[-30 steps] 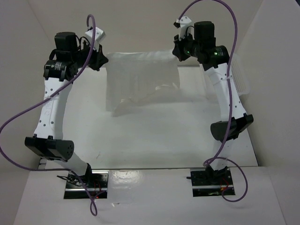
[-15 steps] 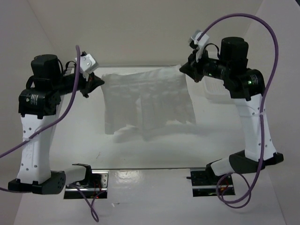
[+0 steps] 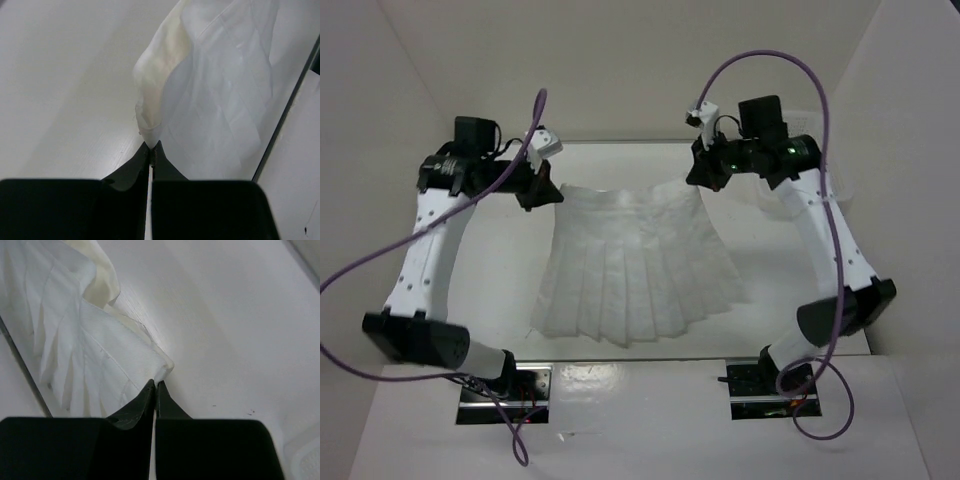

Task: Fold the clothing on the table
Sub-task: Flatten the skirt out

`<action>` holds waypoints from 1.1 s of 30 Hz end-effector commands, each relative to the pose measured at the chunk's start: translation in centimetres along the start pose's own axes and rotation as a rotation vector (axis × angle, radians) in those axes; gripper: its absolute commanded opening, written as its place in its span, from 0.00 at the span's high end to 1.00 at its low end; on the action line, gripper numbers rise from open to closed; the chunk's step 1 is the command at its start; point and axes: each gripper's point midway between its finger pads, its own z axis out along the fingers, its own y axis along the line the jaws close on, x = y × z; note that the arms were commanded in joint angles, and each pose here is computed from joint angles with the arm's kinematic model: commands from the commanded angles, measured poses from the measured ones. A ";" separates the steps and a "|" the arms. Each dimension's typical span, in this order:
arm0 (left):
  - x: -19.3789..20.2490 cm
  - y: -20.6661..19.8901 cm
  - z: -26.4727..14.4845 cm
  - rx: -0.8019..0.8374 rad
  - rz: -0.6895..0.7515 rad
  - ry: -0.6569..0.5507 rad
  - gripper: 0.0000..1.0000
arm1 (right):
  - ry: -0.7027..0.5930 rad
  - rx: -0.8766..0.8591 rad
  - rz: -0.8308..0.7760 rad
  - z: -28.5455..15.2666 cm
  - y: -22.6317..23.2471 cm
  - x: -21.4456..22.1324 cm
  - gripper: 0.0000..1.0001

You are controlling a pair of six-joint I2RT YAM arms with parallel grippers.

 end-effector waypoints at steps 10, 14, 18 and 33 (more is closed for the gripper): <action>4.2 14.2 12.8 -0.071 -0.156 0.093 1.00 | 0.128 0.224 0.085 14.6 -13.4 6.0 1.00; 7.4 16.9 16.7 -0.092 -0.201 0.139 1.00 | 0.152 0.285 0.083 17.6 -16.4 7.6 1.00; 8.3 21.0 18.5 -0.213 -0.238 0.148 0.47 | 0.154 0.402 0.094 19.3 -19.8 8.2 0.79; 6.3 23.3 14.5 -0.470 -0.385 0.104 0.05 | 0.108 0.682 0.192 16.2 -21.6 2.0 0.15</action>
